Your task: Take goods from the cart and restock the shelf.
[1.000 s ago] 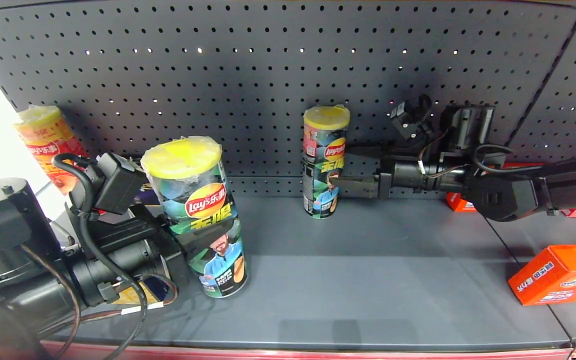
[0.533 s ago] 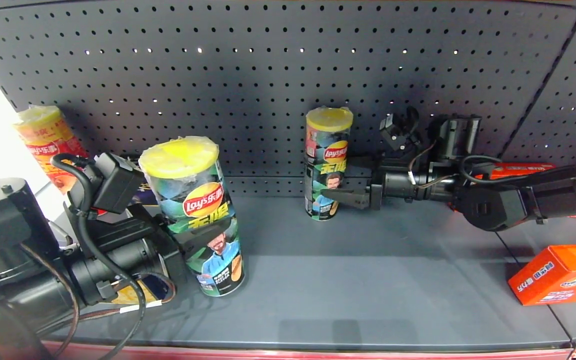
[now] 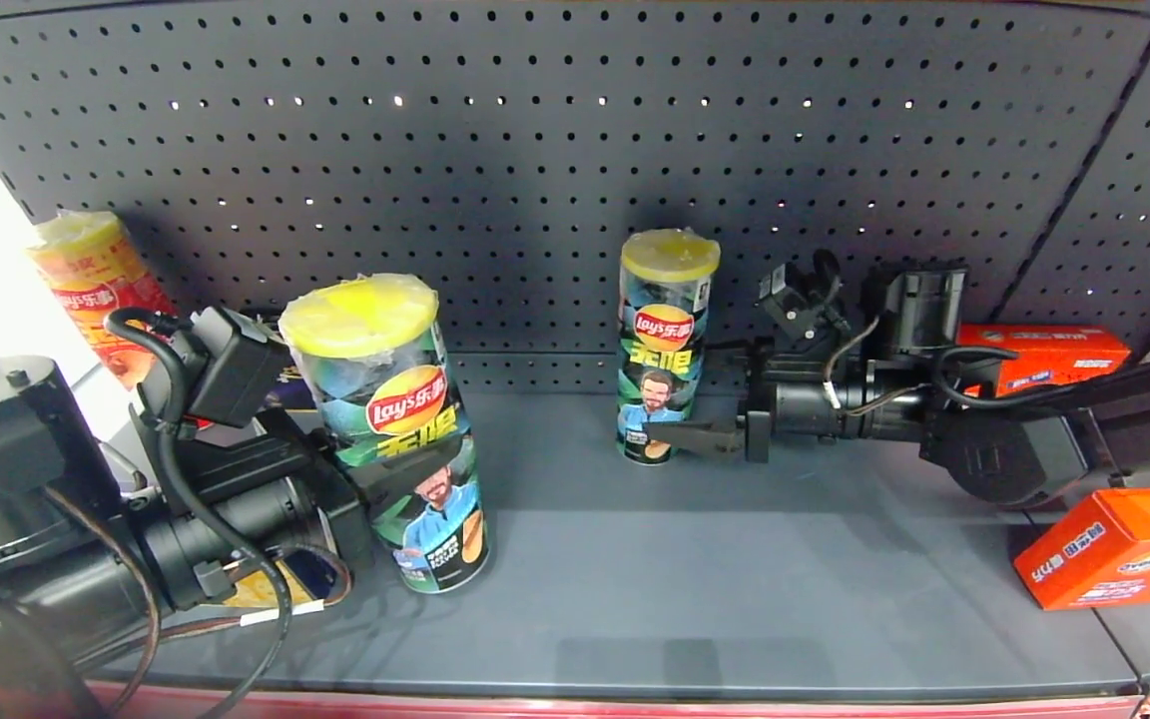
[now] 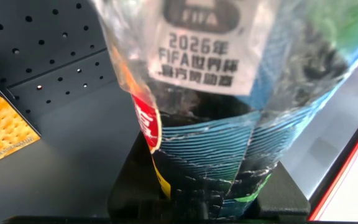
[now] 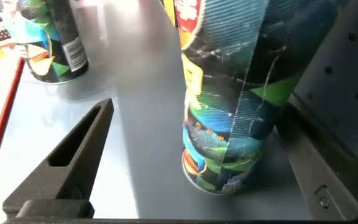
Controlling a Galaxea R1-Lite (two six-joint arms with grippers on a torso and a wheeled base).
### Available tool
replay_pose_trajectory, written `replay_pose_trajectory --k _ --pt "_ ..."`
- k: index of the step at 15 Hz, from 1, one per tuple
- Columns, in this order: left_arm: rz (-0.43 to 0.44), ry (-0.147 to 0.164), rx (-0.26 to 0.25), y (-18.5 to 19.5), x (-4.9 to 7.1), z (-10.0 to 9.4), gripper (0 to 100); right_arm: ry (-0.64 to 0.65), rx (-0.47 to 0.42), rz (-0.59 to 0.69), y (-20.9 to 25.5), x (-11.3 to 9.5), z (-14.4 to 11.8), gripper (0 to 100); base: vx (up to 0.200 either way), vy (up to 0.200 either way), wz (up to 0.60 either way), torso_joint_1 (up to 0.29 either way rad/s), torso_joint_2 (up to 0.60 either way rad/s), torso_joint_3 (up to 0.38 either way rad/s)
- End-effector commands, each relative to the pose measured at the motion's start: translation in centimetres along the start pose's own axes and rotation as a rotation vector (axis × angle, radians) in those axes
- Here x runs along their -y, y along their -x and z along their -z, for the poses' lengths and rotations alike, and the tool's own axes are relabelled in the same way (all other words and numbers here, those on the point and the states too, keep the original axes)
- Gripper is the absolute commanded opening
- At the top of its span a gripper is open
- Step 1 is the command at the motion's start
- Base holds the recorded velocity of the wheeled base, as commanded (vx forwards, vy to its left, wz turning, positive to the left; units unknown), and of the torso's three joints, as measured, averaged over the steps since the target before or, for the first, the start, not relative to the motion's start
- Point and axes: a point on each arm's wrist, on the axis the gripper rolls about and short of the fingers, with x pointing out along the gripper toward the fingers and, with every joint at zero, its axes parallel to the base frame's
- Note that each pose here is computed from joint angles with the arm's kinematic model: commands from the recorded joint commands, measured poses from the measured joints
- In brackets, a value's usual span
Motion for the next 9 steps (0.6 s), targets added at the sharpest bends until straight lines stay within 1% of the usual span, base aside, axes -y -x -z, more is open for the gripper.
replay_pose_trajectory --k 1,3,7,9 --pt "0.0 0.001 -0.003 0.0 0.0 0.1 0 -0.002 -0.01 0.027 -1.0 0.9 0.7 100 0.0 0.0 0.0 0.0 0.0 0.0" --pt "-0.001 0.001 -0.003 0.0 0.0 0.1 0 0.003 -0.013 0.053 -2.0 1.3 0.9 100 0.0 0.0 0.0 0.0 0.0 0.0" --pt "-0.004 0.004 -0.005 0.1 -0.1 0.1 0 -0.001 -0.018 0.05 -3.4 1.6 1.6 100 0.0 0.0 0.0 0.0 0.0 0.0" --pt "-0.004 0.003 -0.004 0.1 0.0 0.1 0 0.001 -0.013 0.052 -3.4 1.8 1.6 100 0.0 0.0 0.0 0.0 0.0 0.0"
